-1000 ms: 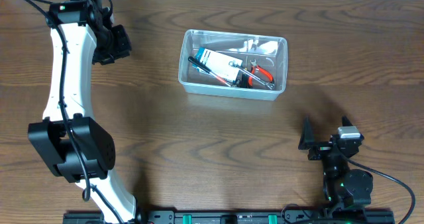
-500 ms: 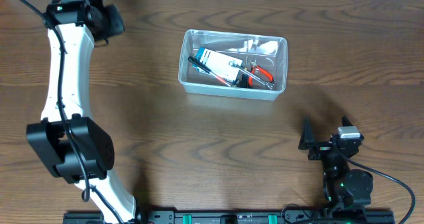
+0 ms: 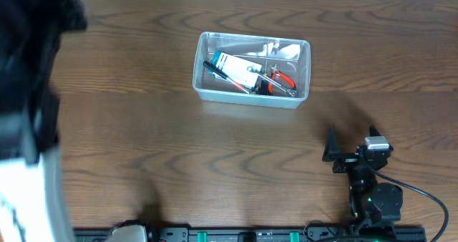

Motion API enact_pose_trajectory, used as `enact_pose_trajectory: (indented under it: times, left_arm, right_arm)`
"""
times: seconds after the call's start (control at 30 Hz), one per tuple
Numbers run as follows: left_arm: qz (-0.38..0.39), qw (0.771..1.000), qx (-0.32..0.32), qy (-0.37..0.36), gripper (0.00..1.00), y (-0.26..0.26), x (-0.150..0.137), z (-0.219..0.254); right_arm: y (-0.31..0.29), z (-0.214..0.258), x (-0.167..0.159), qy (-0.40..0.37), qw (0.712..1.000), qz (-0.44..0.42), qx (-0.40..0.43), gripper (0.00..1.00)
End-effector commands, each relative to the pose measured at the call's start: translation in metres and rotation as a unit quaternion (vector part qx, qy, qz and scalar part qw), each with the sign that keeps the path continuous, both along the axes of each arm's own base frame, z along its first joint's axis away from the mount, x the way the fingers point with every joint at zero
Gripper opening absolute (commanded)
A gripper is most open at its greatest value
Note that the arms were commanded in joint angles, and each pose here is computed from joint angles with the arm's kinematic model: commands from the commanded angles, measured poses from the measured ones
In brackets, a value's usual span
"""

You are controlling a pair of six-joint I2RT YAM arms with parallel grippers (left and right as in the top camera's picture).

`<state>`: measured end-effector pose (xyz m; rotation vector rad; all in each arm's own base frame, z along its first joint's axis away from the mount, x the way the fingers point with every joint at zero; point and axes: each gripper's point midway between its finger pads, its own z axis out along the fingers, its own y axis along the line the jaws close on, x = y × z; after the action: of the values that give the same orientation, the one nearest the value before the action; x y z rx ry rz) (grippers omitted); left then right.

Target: Pack container

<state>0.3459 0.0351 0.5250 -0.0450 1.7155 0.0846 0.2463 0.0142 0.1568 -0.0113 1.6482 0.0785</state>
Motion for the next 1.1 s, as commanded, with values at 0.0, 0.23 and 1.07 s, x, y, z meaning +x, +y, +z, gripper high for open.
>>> enact_pose_trajectory:
  times: [0.0,0.23,1.07]
  left_arm:
    - [0.005,0.999,0.049,-0.017,0.29,-0.001,-0.044,0.017]
    - [0.013,0.997,0.053,-0.053,0.29,-0.011,-0.145,0.032]
    - [0.015,0.999,0.023,-0.026,0.29,-0.012,-0.15,-0.14]
  right_arm:
    - [-0.002,0.0,0.0,-0.003,1.0,-0.003,-0.004,0.99]
    - [-0.002,0.0,0.0,-0.003,1.0,-0.003,-0.004,0.99]
    - [-0.002,0.0,0.0,-0.003,1.0,-0.003,-0.004,0.99]
